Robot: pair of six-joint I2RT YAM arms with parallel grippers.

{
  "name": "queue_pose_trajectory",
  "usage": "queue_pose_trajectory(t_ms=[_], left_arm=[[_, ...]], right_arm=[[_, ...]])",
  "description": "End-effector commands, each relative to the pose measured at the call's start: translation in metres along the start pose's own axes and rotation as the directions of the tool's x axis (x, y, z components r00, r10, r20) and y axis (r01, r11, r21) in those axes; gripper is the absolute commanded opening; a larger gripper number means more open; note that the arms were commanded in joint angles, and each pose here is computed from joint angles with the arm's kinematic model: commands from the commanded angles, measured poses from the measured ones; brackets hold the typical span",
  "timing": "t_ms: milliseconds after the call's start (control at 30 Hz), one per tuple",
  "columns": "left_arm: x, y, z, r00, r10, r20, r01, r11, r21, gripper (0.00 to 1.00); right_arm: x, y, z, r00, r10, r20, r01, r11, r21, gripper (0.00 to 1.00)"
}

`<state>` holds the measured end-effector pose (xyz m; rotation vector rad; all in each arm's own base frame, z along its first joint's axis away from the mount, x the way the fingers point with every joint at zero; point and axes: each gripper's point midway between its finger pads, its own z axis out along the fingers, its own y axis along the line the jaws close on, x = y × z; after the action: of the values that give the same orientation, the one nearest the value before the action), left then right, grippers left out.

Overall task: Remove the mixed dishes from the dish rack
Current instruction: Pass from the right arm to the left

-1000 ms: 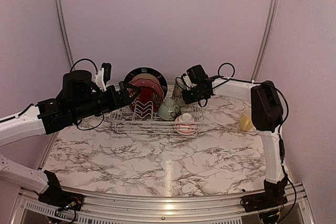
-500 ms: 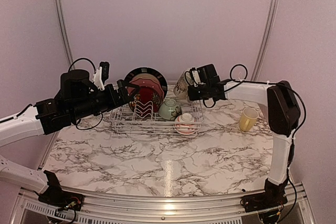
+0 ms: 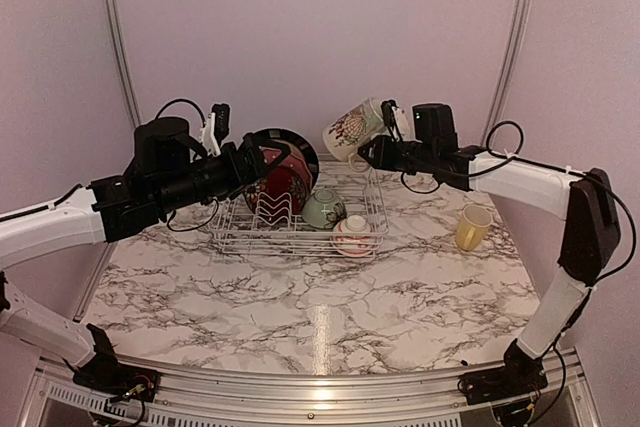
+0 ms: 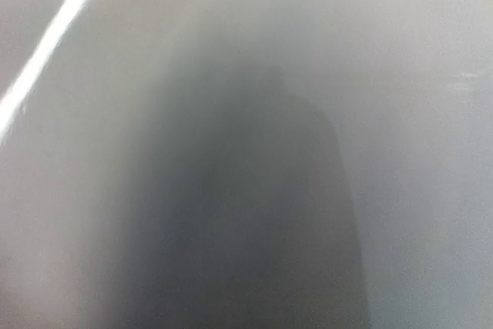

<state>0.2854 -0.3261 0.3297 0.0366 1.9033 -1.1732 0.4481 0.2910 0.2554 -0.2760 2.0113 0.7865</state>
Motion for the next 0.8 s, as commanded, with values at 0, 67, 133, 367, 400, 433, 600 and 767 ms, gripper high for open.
queue_pose_trajectory(t_ms=[0,67,133,367,400,433,600,767], left_arm=[[-0.019,-0.047,0.010,0.997,-0.067,0.035,0.059,0.978,0.201,0.96],[-0.022,-0.057,0.016,0.996,-0.089,0.027,0.079,0.965,0.248,0.95],[-0.023,-0.067,0.021,0.993,-0.114,0.013,0.105,0.948,0.300,0.94],[-0.021,-0.085,0.031,0.983,-0.179,-0.040,0.179,0.887,0.426,0.96],[-0.020,-0.084,0.031,0.982,-0.182,-0.044,0.184,0.887,0.425,0.96],[-0.019,-0.082,0.031,0.982,-0.184,-0.043,0.185,0.889,0.420,0.96],[-0.017,-0.076,0.029,0.981,-0.191,-0.030,0.187,0.894,0.408,0.97],[-0.019,-0.087,0.028,0.980,-0.193,-0.047,0.193,0.868,0.458,0.90]], right_arm=[[-0.051,0.071,-0.049,0.986,0.079,0.148,-0.026,0.942,-0.335,0.00],[-0.046,0.089,-0.064,0.985,0.125,0.118,-0.062,0.898,-0.436,0.00],[-0.040,0.102,-0.077,0.984,0.158,0.080,-0.096,0.855,-0.510,0.00],[-0.029,0.127,-0.113,0.980,0.197,0.022,-0.140,0.767,-0.626,0.00],[-0.029,0.130,-0.118,0.979,0.203,0.021,-0.144,0.759,-0.635,0.00],[-0.030,0.132,-0.122,0.978,0.205,0.020,-0.145,0.753,-0.641,0.00],[-0.024,0.149,-0.130,0.980,0.196,-0.023,-0.158,0.712,-0.684,0.00],[-0.018,0.164,-0.131,0.979,0.194,-0.054,-0.172,0.671,-0.721,0.00]])
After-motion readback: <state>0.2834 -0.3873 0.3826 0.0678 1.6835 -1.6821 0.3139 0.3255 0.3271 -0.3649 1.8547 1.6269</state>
